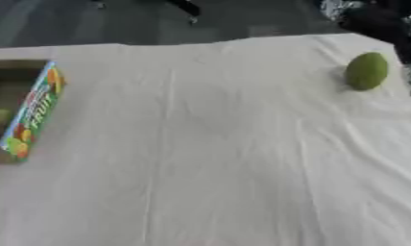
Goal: Pick up the objects with one hand, pass them to the other hand, and then place them into the box on the other side of the table.
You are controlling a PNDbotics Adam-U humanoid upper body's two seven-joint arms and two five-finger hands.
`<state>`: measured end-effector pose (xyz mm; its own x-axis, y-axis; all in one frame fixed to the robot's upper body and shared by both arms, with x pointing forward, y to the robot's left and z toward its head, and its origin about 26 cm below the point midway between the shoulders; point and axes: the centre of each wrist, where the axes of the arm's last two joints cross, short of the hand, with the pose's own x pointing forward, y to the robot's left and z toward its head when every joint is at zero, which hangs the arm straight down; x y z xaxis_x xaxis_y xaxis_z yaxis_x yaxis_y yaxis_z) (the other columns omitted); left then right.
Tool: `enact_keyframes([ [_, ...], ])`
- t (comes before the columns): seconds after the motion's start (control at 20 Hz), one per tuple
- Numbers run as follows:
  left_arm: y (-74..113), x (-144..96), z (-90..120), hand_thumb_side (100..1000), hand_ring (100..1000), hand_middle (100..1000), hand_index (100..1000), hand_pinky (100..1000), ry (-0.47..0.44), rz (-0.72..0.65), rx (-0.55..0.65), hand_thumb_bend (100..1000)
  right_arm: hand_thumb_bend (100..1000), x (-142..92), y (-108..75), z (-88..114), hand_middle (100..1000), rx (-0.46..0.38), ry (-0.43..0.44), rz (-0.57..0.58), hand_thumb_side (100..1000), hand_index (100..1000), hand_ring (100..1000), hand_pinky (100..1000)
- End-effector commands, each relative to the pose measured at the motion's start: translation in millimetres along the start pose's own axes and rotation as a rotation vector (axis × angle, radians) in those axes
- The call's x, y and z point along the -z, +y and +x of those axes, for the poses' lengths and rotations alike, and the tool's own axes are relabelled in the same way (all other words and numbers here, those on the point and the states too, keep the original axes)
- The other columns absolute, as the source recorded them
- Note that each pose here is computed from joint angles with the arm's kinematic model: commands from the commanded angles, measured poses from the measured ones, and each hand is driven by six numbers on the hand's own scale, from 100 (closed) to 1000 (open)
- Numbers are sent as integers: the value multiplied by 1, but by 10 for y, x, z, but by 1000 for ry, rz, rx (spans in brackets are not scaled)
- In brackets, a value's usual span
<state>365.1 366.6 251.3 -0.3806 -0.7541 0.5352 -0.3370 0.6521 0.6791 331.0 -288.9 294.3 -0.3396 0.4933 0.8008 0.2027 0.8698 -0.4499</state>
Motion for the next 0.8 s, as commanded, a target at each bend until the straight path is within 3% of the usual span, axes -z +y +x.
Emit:
enact_keyframes([
  [0.05,243,81,-96,100,459,291,346,447,31,30,79,173,388,32,-139,25,761,-27,-5,-46,396,829,765,733],
  [0.25,250,118,-248,100,463,298,354,454,80,-5,136,205,498,52,-165,-35,764,-45,10,-55,331,837,773,735],
  [0.8,114,206,-518,100,481,344,418,478,179,-150,271,321,515,79,-188,-109,747,-67,31,-62,317,825,759,730],
])
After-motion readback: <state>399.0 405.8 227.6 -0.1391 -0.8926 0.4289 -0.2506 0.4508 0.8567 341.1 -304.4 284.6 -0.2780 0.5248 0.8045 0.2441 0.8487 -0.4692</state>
